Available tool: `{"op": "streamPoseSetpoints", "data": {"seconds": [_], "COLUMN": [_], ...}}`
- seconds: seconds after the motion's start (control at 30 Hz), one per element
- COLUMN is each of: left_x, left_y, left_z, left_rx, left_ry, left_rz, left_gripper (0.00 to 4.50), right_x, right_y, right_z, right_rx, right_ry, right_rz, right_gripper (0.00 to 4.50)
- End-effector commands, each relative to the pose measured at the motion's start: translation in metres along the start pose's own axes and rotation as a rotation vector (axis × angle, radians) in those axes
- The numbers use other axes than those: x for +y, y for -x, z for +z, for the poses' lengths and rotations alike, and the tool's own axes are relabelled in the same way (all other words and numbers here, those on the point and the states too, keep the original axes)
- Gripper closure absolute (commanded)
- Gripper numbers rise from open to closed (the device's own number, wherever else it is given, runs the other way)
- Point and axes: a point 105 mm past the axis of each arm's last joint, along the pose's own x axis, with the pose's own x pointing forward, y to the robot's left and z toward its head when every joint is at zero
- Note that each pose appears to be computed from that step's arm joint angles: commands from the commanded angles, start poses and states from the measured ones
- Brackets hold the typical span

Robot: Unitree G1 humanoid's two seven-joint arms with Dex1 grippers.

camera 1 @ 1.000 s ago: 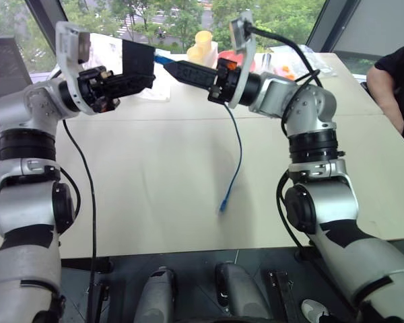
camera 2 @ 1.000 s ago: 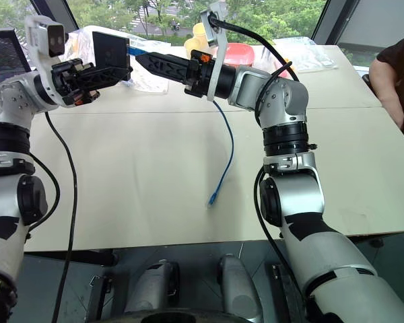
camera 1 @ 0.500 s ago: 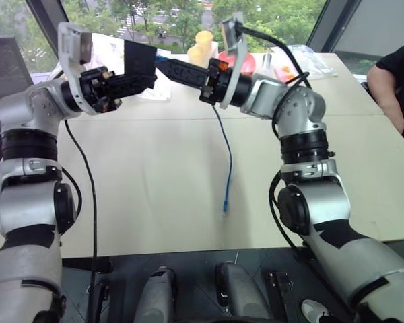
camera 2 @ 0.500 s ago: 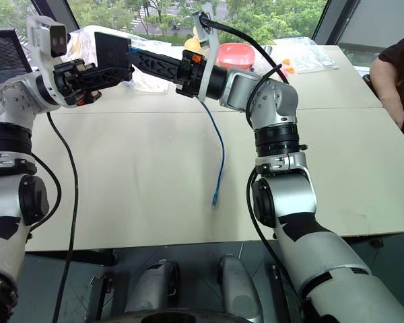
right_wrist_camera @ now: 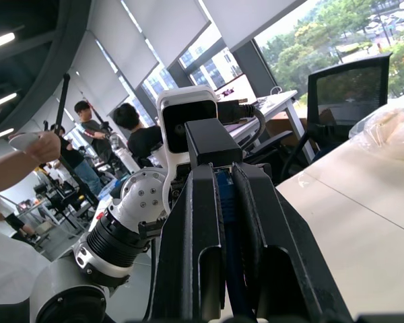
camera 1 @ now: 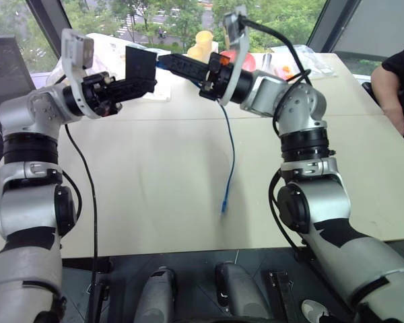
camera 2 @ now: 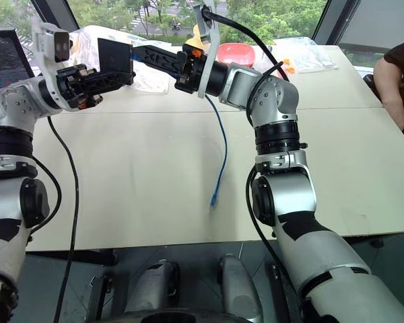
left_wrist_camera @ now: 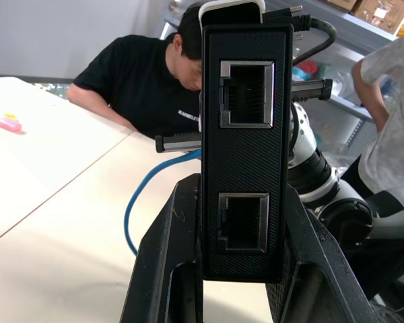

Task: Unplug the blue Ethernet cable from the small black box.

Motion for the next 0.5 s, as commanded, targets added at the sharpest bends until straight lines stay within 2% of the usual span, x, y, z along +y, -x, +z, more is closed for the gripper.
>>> {"op": "streamPoseSetpoints", "data": {"seconds": [0.03, 0.27, 0.5], "left_x": [-0.010, -0.011, -0.010], "left_y": [-0.004, -0.002, 0.008], "left_z": [0.017, 0.019, 0.030], "left_rx": [-0.023, -0.026, -0.049], "left_ry": [-0.073, -0.079, -0.106], "left_rz": [-0.037, -0.033, 0.008], "left_gripper": [3.96, 3.96, 3.96], "right_x": [0.008, 0.006, -0.002], "right_y": [-0.004, 0.000, 0.026], "right_z": [0.002, -0.001, 0.003], "right_rx": [0.019, 0.040, 0.033], "right_ry": [0.043, 0.057, 0.049], "right_rz": [0.026, 0.016, -0.038], "right_gripper": [4.45, 4.45, 4.45]}}
